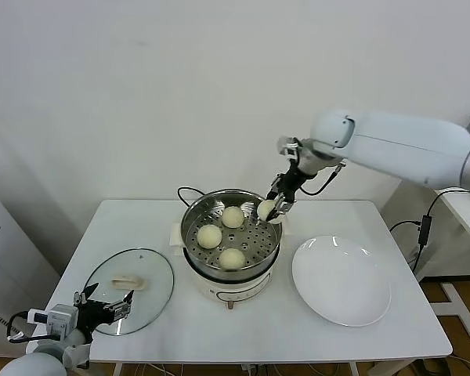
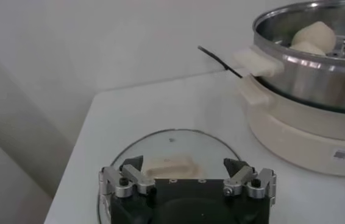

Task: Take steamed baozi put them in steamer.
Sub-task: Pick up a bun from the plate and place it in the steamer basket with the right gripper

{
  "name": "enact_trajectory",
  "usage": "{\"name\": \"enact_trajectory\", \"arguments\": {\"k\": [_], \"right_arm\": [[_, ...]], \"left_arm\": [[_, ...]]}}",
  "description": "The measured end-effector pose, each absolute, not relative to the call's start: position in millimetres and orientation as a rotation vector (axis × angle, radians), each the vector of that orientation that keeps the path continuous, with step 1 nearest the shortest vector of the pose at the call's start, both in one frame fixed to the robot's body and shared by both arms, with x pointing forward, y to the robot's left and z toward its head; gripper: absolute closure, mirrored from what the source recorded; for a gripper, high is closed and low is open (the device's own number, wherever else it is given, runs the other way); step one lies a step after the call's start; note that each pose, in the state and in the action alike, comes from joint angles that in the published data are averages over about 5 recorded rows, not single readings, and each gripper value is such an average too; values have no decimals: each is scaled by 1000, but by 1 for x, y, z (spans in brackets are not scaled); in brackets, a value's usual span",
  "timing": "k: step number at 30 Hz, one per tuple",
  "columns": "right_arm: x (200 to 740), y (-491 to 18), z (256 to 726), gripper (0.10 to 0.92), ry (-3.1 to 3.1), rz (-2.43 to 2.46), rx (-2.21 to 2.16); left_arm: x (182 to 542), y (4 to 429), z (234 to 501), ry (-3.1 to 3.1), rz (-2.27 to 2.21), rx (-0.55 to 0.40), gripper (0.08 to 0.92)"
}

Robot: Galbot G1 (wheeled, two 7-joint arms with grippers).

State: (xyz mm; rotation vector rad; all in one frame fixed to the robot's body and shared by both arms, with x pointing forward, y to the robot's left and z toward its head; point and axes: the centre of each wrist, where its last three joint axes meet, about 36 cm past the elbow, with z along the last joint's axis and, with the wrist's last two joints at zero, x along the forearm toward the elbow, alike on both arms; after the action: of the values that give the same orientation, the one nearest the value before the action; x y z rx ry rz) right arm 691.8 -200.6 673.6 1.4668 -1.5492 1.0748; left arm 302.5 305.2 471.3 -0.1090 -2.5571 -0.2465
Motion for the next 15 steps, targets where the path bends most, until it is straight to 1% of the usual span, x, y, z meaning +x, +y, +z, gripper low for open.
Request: {"name": "enact_trajectory", "arguments": {"k": [15], "right_arm": [[689,-159,616,522,-1497,1098,1435]], "left_arm": [[305,308,470,-2555,-239,-103,177]]}}
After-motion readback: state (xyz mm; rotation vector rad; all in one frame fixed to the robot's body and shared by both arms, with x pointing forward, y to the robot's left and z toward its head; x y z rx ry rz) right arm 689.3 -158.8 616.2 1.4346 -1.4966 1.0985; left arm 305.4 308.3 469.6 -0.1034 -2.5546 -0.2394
